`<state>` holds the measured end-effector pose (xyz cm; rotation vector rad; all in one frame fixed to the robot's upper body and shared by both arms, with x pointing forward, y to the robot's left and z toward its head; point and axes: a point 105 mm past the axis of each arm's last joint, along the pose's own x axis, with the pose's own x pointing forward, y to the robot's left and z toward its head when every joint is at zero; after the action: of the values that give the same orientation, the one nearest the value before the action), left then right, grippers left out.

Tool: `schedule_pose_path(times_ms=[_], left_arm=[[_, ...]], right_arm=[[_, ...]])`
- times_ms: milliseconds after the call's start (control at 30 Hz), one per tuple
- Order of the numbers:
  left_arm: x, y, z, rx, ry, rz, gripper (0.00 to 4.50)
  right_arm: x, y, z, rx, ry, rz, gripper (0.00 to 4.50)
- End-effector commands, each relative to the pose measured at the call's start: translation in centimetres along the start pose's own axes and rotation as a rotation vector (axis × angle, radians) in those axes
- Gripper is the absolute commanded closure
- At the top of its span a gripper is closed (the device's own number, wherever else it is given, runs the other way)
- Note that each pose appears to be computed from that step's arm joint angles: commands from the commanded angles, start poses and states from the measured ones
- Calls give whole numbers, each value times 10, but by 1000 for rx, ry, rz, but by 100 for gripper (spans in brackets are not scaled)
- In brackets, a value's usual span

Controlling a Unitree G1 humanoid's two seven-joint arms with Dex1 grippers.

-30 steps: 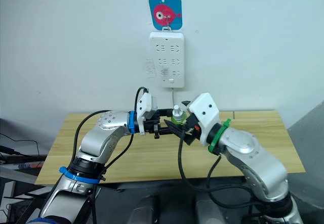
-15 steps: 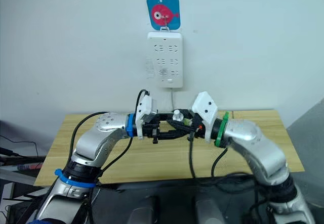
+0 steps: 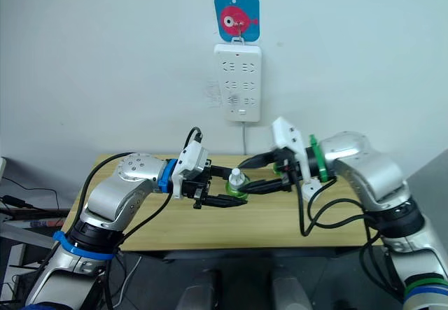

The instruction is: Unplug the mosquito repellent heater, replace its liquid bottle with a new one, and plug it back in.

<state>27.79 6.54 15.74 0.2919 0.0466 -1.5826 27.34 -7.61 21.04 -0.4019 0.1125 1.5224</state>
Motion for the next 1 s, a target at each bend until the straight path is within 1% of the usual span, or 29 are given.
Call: schedule_pose_path(times_ms=[33, 67, 100, 167, 267, 367, 467, 533, 600, 700, 767, 833, 900, 933, 1000], left_arm=[[-1, 6, 9, 47, -52, 57, 222], [-1, 7, 8, 49, -53, 66, 222], [-1, 9, 7, 49, -56, 74, 222], [-1, 11, 6, 54, -59, 87, 222], [0, 11, 6, 55, -65, 84, 222], [3, 9, 7, 59, -69, 70, 222], [5, 7, 11, 52, -79, 61, 222], [4, 6, 12, 54, -78, 62, 222], [1, 6, 10, 51, -67, 64, 222], [-1, 6, 7, 50, -57, 69, 222], [-2, 6, 7, 48, -54, 70, 222], [-2, 6, 6, 46, -53, 72, 222], [-1, 5, 7, 44, -54, 72, 222], [-1, 6, 7, 44, -54, 72, 222], [2, 5, 9, 47, -59, 69, 222]], right_arm=[[-20, 12, 14, -47, -13, -84, 64], [-20, 15, 13, -28, -26, -120, 29], [-15, 22, 10, -7, -47, -162, 3], [0, 31, 9, 18, -105, -240, 0], [15, 21, 12, 20, -164, -389, 0], [29, 11, 11, 52, -181, -440, 0], [32, 6, 6, 90, -173, -456, 0], [24, 4, 1, 88, -149, -461, 0], [8, 2, 3, 98, -142, -462, 0], [-11, 7, 2, 121, -112, -420, 0], [-18, 15, 0, 123, -77, -374, 0], [-13, 25, 2, 120, -71, -320, 0], [0, 30, 7, 118, -104, -292, 0], [5, 31, 9, 118, -116, -288, 0], [19, 21, 9, 84, -133, -335, 0]])
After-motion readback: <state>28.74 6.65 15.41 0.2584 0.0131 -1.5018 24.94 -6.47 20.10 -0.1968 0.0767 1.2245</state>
